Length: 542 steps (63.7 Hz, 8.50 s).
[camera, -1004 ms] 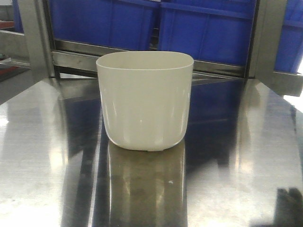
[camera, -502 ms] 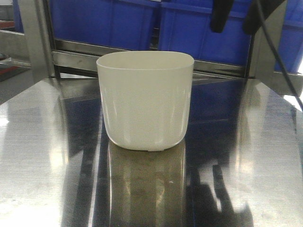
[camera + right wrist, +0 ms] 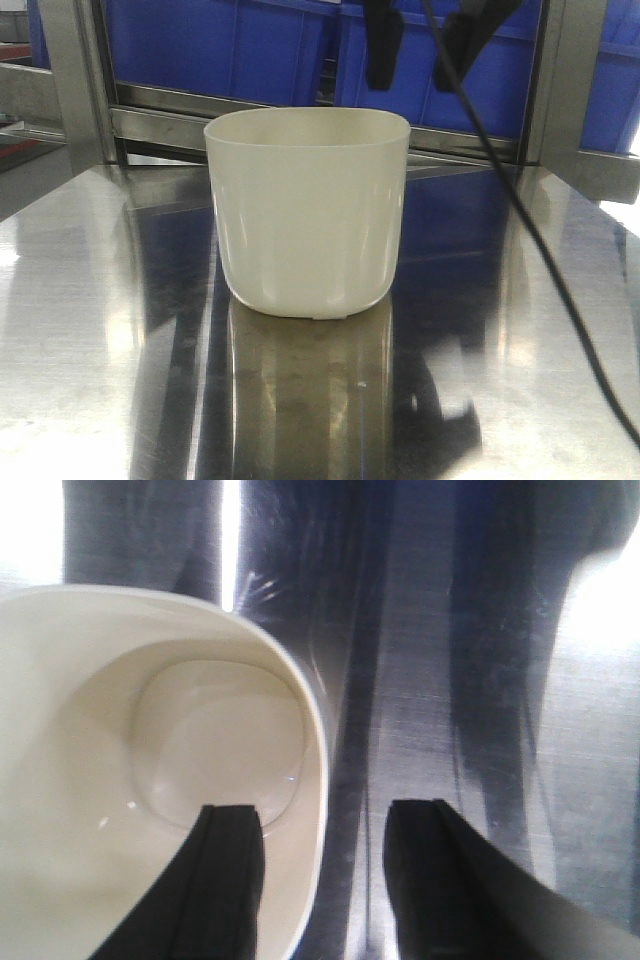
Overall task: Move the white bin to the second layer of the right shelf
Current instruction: 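Reach the right gripper down and grasp the white bin's rim, then lift the white bin off the table with the right gripper, then hold the bin in the right gripper and back away from table, then drive along the yellow floor line carrying the bin in right gripper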
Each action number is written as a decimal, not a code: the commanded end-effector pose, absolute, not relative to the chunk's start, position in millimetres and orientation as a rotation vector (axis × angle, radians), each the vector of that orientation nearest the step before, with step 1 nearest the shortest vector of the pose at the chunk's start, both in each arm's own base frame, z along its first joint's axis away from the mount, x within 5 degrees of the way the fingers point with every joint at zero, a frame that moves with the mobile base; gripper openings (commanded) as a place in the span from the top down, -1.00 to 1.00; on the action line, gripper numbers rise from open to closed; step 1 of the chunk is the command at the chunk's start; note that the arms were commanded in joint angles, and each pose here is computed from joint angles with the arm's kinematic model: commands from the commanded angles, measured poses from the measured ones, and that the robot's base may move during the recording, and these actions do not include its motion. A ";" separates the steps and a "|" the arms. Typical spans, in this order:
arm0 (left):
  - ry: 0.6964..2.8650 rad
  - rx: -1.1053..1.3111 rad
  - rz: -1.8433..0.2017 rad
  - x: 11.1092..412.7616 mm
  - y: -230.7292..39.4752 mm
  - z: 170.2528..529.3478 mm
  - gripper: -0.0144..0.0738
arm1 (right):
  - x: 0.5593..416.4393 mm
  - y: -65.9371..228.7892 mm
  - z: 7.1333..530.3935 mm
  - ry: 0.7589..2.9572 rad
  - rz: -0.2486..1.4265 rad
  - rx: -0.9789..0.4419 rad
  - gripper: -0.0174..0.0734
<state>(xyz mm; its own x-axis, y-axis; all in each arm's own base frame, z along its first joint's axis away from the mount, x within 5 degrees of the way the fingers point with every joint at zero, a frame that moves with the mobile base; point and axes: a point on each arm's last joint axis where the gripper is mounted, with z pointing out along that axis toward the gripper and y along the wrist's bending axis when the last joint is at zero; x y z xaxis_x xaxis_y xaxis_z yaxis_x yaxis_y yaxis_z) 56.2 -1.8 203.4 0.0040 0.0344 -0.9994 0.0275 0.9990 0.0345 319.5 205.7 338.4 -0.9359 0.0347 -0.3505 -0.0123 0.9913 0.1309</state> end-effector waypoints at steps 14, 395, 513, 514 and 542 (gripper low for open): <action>1.504 0.036 0.003 56.3 -1.2 199.5 0.48 | 323.2 203.4 336.9 2.763 0.170 0.041 -0.26; 1.504 0.036 0.003 56.3 -1.2 199.5 0.48 | 93.8 1.1 343.9 2.097 0.027 0.024 0.49; 1.504 0.036 0.003 56.3 -1.2 199.5 0.48 | 93.7 1.1 343.8 2.098 0.027 0.024 0.49; 1.504 0.036 0.003 56.3 -1.2 199.5 0.48 | 93.7 1.1 343.8 2.098 0.027 0.024 0.49; 1.504 0.036 0.003 56.3 -1.2 199.5 0.48 | 93.7 1.2 343.8 2.099 0.028 0.025 0.49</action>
